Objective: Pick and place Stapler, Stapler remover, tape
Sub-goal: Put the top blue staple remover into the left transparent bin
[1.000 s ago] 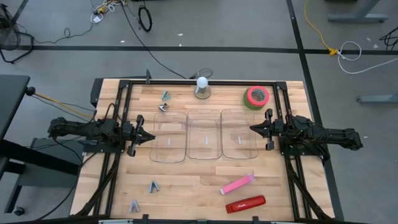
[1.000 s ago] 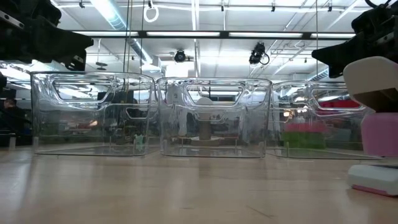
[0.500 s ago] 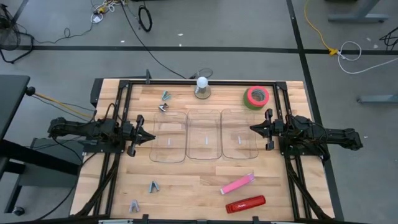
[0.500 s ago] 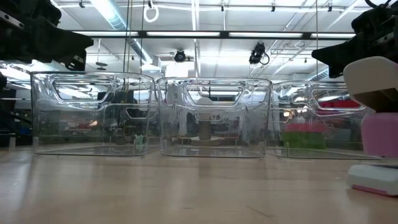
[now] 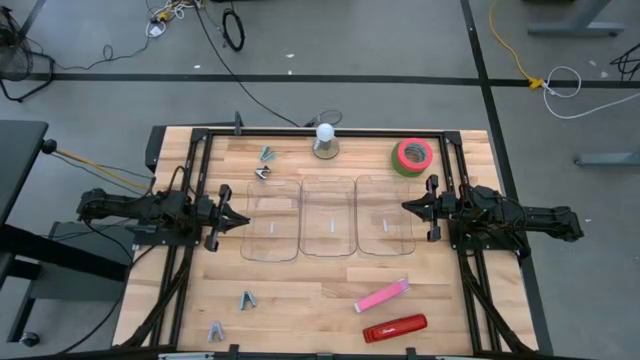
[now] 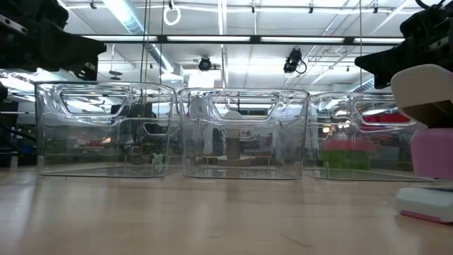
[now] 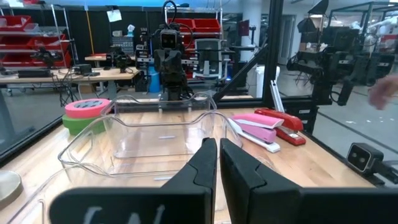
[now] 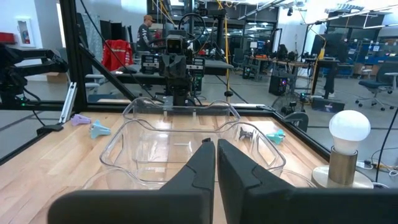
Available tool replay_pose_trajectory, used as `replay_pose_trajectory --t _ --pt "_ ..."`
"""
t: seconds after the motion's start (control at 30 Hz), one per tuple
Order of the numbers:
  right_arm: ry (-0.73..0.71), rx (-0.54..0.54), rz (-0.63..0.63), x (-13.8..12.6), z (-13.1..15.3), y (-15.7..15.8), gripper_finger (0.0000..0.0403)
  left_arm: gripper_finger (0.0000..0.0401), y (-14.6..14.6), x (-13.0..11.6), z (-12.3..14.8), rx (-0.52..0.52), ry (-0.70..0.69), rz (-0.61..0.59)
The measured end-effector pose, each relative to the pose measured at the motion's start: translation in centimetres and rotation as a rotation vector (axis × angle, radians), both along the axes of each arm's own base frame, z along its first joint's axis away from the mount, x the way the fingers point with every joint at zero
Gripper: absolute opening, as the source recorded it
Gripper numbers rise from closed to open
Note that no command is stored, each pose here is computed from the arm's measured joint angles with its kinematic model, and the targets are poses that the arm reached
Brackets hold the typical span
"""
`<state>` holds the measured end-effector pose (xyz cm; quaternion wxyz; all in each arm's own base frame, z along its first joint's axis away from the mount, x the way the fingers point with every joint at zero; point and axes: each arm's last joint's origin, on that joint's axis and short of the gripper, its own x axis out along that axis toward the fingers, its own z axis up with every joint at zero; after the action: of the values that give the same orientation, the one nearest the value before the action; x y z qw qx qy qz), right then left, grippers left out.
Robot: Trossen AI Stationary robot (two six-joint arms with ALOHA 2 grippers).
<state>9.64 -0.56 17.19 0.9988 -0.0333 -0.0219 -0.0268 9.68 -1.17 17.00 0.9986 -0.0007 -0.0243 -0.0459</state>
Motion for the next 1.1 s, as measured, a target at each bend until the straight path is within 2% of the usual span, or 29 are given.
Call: replay_pose_trajectory --t 0.2,0.7,0.83,1.1 --pt "0.0 0.0 0.0 0.0 0.0 0.0 0.0022 0.0025 0.0 0.0 0.1 0.015 -0.012 0.011" --pt "0.0 0.0 0.0 0.0 0.0 0.0 0.0022 0.0025 0.1 -0.4 2.2 -0.025 -0.228 0.028" --pt "0.0 0.0 0.0 0.0 0.0 0.0 0.0022 0.0025 0.2 -0.7 3.2 -0.043 -0.329 0.028" --pt "0.0 0.0 0.0 0.0 0.0 0.0 0.0022 0.0025 0.4 -1.6 6.2 -0.092 -0.37 0.039"
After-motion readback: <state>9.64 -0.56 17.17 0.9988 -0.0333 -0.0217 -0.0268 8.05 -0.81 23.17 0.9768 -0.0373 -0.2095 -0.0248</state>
